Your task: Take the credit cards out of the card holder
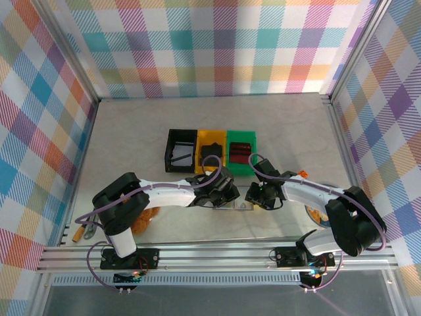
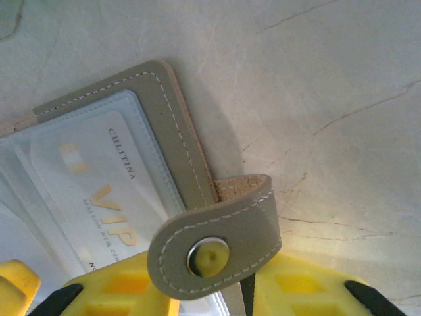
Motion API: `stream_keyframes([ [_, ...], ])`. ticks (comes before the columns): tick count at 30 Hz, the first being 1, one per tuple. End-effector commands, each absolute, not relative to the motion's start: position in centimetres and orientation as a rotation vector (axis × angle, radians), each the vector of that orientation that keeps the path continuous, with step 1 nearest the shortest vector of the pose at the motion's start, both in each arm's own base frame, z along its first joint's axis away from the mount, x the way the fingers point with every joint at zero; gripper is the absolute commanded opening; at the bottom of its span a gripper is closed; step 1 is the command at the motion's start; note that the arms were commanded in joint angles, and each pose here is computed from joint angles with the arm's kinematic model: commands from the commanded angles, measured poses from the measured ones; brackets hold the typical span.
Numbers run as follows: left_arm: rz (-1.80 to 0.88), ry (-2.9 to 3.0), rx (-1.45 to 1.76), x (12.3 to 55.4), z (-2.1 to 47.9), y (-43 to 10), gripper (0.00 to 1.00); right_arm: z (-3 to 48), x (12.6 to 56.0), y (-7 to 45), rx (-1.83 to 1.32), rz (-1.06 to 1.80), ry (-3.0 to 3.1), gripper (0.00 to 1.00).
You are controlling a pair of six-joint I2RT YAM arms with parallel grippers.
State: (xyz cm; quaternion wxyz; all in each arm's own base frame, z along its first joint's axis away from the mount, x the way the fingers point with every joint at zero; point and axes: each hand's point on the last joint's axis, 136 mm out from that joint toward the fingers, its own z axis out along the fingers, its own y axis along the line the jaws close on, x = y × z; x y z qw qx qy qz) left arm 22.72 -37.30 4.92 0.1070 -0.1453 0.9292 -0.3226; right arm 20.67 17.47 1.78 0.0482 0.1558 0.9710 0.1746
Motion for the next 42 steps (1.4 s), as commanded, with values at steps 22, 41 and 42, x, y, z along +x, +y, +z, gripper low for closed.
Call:
stream_keyframes([
  [22,-0.940,2.763,-0.371,22.1,4.1,-38.1,0.23,0.9,20.4,17.5,0.482,0.555,2.980,0.31],
  [41,-0.828,2.790,-0.320,22.3,3.2,-37.5,0.22,0.8,20.3,17.7,0.475,0.568,2.990,0.31],
  [42,-0.829,2.793,-0.319,22.3,3.1,-37.5,0.22,0.9,20.4,17.8,0.473,0.568,2.987,0.31],
])
